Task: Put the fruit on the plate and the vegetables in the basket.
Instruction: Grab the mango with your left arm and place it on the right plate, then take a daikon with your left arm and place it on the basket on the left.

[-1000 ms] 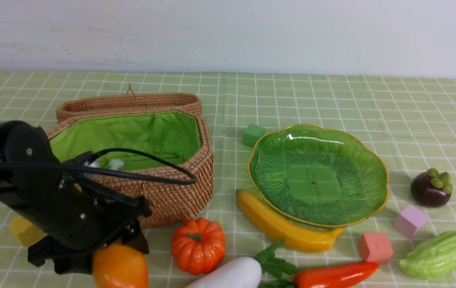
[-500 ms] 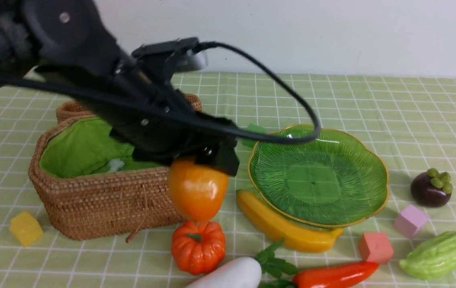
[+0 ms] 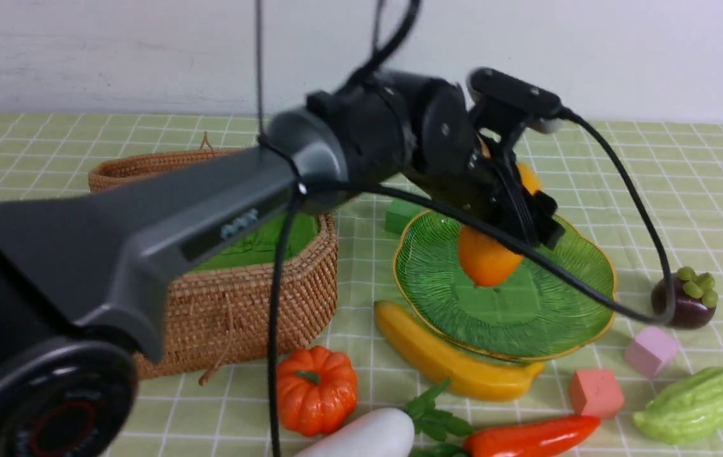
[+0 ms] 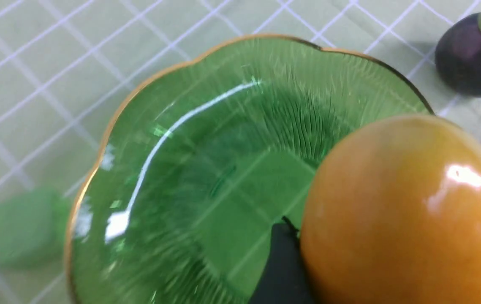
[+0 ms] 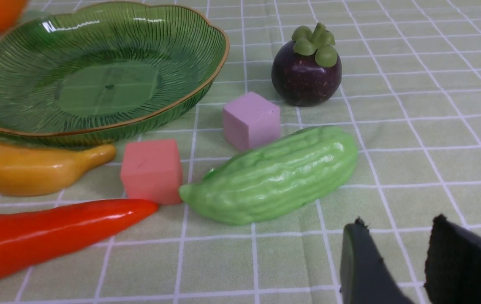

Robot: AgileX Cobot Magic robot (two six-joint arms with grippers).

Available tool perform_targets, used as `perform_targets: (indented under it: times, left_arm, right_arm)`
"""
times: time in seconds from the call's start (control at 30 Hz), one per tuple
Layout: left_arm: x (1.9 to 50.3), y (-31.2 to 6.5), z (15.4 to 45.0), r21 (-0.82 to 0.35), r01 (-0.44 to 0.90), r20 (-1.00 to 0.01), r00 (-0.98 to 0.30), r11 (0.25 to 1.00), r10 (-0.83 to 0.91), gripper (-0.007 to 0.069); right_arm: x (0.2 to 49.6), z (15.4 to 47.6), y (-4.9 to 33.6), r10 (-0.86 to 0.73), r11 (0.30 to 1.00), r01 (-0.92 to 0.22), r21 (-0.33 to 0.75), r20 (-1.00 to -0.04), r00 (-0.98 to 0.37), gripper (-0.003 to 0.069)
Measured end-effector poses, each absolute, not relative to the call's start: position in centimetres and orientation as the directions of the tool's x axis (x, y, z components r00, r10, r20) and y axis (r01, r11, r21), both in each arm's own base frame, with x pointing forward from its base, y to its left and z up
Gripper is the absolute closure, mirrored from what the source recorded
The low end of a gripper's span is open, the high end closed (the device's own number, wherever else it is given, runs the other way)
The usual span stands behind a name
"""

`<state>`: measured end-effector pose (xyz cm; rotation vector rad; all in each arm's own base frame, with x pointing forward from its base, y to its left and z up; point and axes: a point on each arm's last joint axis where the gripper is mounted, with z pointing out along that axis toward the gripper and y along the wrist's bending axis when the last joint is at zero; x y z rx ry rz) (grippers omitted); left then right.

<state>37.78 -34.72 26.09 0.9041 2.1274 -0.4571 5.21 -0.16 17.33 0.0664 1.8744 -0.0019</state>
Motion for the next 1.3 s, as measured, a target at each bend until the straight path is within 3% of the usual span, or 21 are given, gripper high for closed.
perform_targets:
  times: [0.17, 0.37, 0.5, 0.6, 0.83, 0.93, 1.07, 1.13, 1.17, 1.3]
  left_arm:
    - [37.8, -36.3, 22.5, -0.053, 0.711, -0.742, -0.498, 0.701, 0.449, 0.0084]
    - [37.8, -36.2, 22.6, -0.131, 0.650, -0.721, -0.580, 0.749, 0.378, -0.0027]
    - [37.0, -35.5, 24.0, -0.149, 0.637, -0.678, -0.623, 0.757, 0.390, -0.0044]
    - [35.6, -34.2, 27.1, -0.129, 0.643, -0.645, -0.633, 0.755, 0.429, -0.0042]
    - [30.2, -28.1, 38.3, -0.006, 0.652, -0.628, -0.593, 0.758, 0.504, 0.0022]
    - [27.9, -25.2, 40.2, 0.056, 0.637, -0.573, -0.610, 0.769, 0.547, 0.0058]
    - [26.5, -23.9, 39.2, 0.058, 0.643, -0.509, -0.639, 0.764, 0.576, 0.0069]
    - [25.7, -24.0, 35.4, 0.009, 0.684, -0.398, -0.667, 0.730, 0.630, 0.0071]
    - [25.6, -24.0, 35.1, 0.006, 0.693, -0.395, -0.660, 0.721, 0.638, 0.0071]
    - [25.1, -24.6, 27.9, -0.056, 0.765, -0.261, -0.631, 0.641, 0.730, 0.0071]
  right_arm:
    - [5.2, 17.3, -0.2, 0.045, 0.998, 0.047, 0.032, -0.953, -0.298, 0.0418]
    - [5.2, 17.3, -0.2, 0.045, 0.998, 0.047, 0.032, -0.953, -0.298, 0.0418]
    - [5.2, 17.3, -0.2, 0.045, 0.998, 0.047, 0.032, -0.953, -0.298, 0.0418]
    - [5.2, 17.3, -0.2, 0.045, 0.998, 0.047, 0.032, -0.953, -0.298, 0.0418]
    - [5.2, 17.3, -0.2, 0.045, 0.998, 0.047, 0.032, -0.953, -0.298, 0.0418]
    - [5.2, 17.3, -0.2, 0.045, 0.998, 0.047, 0.032, -0.953, -0.298, 0.0418]
    - [5.2, 17.3, -0.2, 0.045, 0.998, 0.047, 0.032, -0.953, -0.298, 0.0418]
    - [5.2, 17.3, -0.2, 0.045, 0.998, 0.047, 0.032, -0.953, -0.298, 0.0418]
    - [5.2, 17.3, -0.2, 0.045, 0.998, 0.047, 0.032, -0.953, -0.298, 0.0418]
    - [5.2, 17.3, -0.2, 0.045, 0.998, 0.047, 0.032, -0.953, -0.298, 0.0418]
